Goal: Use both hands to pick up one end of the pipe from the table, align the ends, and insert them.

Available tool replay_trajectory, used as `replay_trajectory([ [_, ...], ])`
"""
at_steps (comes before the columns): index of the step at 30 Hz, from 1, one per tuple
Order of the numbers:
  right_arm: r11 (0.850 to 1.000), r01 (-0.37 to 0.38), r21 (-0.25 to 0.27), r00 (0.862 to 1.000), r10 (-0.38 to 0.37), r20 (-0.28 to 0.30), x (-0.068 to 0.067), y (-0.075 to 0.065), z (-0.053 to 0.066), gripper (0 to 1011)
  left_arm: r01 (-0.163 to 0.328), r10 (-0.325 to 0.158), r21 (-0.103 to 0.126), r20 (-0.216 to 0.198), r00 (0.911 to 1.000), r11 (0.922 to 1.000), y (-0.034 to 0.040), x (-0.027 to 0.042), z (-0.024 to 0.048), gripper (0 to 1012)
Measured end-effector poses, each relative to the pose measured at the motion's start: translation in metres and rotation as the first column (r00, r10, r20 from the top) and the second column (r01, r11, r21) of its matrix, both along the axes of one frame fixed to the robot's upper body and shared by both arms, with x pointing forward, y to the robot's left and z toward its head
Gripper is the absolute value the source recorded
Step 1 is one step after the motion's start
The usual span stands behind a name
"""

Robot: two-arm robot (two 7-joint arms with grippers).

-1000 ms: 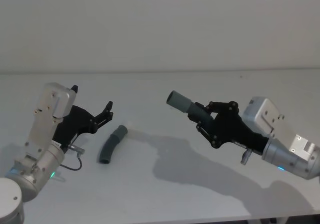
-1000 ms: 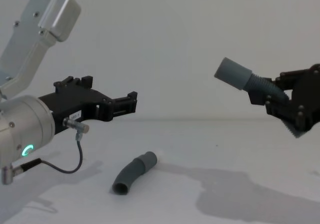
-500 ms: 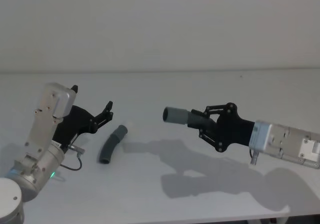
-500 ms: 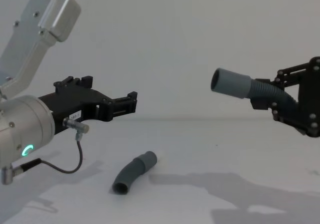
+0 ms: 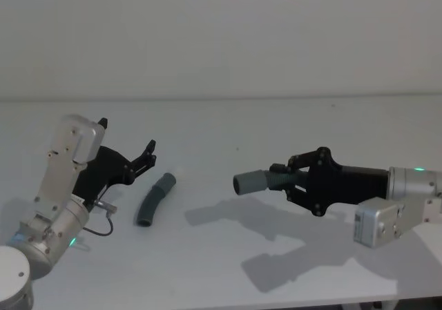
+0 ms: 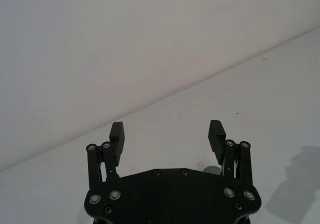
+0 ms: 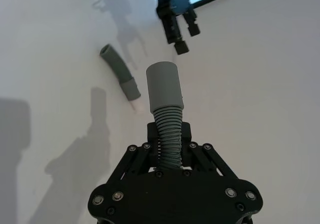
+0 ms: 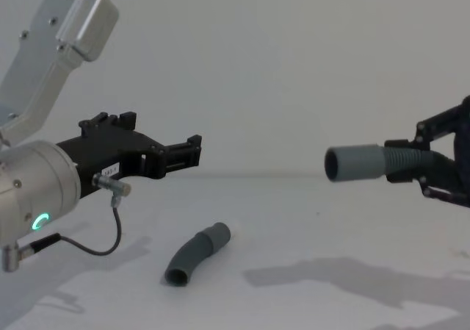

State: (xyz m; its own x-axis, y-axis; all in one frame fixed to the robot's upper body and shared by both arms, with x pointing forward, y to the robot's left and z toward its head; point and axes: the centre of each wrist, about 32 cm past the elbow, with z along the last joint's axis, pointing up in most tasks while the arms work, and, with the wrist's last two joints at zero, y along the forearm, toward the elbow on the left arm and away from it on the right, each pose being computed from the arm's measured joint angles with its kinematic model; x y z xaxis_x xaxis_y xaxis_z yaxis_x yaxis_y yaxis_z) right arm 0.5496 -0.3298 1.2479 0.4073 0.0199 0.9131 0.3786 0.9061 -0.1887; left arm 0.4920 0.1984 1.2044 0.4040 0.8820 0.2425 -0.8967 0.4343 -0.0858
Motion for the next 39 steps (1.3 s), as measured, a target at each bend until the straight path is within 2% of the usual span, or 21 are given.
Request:
replay_trajectory([
  [7,0.997,0.005,-0.075,0.996,0.002,0.086,0.002,-0.006,0.004,212,0.0,0.0,0.0,0.0,1.0,1.0,0.0,0.0,0.0,1002],
  [12,0.995,0.022,-0.099,0.993,-0.01,0.122,0.002,-0.008,0.006,212,0.0,0.0,0.0,0.0,1.0,1.0,0.0,0.0,0.0,1001],
  [18,0.994,0.04,-0.097,0.99,-0.027,0.135,-0.001,-0.008,0.005,212,0.0,0.0,0.0,0.0,1.0,1.0,-0.0001,0.0,0.0,1002],
  [34,0.996,0.076,-0.053,0.99,-0.069,0.122,-0.012,-0.002,-0.004,212,0.0,0.0,-0.003,0.001,1.0,1.0,-0.0005,0.0002,0.0005,1001],
  [38,0.996,0.078,-0.05,0.99,-0.071,0.121,-0.013,-0.001,-0.004,212,0.003,-0.003,-0.023,0.002,1.0,0.9997,-0.0021,0.0009,0.0029,1001],
  [39,0.996,0.08,-0.048,0.99,-0.073,0.12,-0.014,-0.001,-0.004,212,0.005,-0.005,-0.036,0.001,1.0,0.9993,-0.0032,0.0014,0.0045,1002],
])
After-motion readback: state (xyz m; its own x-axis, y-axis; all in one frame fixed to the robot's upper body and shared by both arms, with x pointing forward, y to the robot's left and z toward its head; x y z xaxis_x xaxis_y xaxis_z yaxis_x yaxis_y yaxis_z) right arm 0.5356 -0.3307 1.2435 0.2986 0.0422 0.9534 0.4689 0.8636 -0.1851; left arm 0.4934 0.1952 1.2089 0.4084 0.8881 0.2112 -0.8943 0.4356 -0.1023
